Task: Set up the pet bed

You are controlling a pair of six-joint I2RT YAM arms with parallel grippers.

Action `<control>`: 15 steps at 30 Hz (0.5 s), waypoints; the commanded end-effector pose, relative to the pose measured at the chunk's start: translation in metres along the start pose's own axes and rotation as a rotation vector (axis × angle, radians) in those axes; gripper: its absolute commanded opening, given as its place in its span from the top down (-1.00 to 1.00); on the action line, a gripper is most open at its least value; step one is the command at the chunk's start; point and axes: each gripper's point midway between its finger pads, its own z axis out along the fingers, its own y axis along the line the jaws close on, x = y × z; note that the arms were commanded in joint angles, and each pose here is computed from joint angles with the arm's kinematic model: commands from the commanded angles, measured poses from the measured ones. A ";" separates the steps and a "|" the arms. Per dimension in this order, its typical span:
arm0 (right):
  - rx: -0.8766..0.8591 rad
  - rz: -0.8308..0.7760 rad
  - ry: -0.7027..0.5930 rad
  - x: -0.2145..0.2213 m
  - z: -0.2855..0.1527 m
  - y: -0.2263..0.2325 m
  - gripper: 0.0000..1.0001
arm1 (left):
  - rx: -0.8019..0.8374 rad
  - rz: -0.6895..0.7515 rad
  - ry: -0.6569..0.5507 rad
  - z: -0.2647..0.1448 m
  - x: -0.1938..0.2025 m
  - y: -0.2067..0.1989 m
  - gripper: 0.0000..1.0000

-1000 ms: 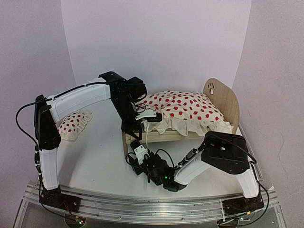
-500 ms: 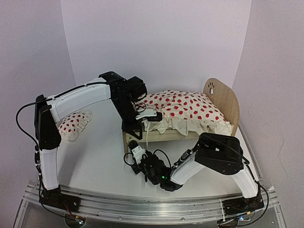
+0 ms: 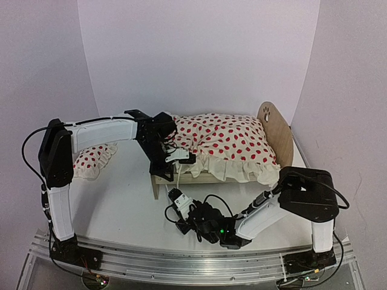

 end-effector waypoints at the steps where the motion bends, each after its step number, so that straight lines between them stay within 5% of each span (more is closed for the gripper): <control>1: -0.062 0.034 0.048 0.004 -0.013 0.006 1.00 | -0.082 -0.061 -0.104 -0.035 -0.004 0.007 1.00; 7: -0.079 0.011 0.092 0.014 -0.018 0.006 1.00 | -0.061 -0.065 -0.091 -0.029 0.009 -0.004 0.99; 15: -0.083 0.017 0.107 0.012 -0.022 0.005 1.00 | -0.038 -0.002 -0.154 -0.064 -0.007 -0.018 0.12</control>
